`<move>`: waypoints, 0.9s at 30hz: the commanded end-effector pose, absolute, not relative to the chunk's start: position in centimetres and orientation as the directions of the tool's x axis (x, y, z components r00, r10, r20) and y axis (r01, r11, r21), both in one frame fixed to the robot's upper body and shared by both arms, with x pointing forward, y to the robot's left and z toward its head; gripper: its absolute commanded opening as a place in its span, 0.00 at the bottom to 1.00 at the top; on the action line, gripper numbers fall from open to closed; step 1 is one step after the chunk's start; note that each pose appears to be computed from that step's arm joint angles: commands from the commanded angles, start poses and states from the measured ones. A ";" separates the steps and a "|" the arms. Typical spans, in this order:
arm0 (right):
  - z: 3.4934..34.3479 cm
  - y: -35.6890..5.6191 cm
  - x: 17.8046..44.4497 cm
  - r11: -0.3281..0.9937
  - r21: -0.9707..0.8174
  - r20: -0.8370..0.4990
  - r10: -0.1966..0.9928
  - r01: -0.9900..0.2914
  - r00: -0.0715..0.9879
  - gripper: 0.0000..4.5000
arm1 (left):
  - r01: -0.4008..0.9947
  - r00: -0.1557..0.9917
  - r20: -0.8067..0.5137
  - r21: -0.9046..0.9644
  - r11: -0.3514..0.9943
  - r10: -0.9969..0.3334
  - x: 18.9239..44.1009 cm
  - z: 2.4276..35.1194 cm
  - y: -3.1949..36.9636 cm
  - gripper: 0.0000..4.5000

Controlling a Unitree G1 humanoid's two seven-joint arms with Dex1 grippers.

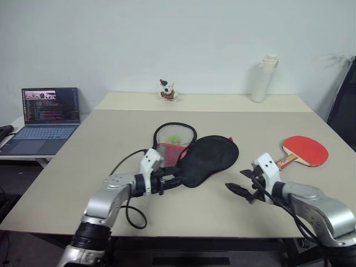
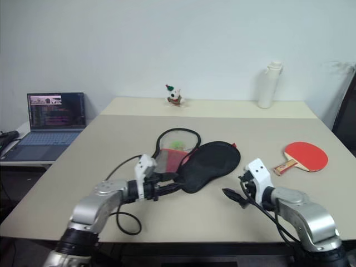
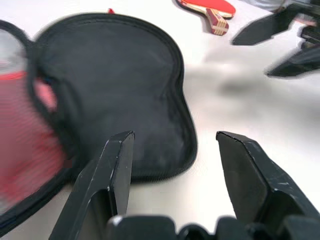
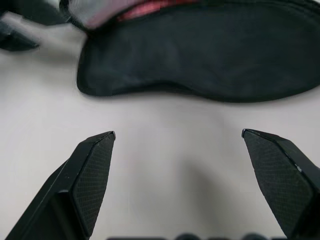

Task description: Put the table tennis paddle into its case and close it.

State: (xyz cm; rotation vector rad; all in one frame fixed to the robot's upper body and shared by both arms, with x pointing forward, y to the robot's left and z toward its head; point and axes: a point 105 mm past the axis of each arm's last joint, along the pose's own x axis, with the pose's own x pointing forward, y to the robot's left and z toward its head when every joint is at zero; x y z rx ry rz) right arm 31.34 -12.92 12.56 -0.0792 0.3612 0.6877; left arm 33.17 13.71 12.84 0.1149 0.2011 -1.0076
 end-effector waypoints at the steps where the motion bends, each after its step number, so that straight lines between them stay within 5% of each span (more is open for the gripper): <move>1: 13.0 -11.9 32.2 0.792 0.112 -0.317 0.600 -0.600 0.734 1.00 | 0.833 0.552 -0.168 0.085 0.546 -0.816 33.3 15.2 15.6 0.63; 13: 10.1 -7.8 34.2 0.807 0.272 -0.406 0.589 -0.523 0.699 1.00 | 0.796 0.606 -0.176 0.125 0.592 -0.776 33.6 15.9 17.2 0.63; 27: 10.9 -3.7 35.7 0.781 0.288 -0.368 0.624 -0.554 0.689 1.00 | 0.799 0.601 -0.169 0.133 0.586 -0.781 33.6 16.2 16.7 0.63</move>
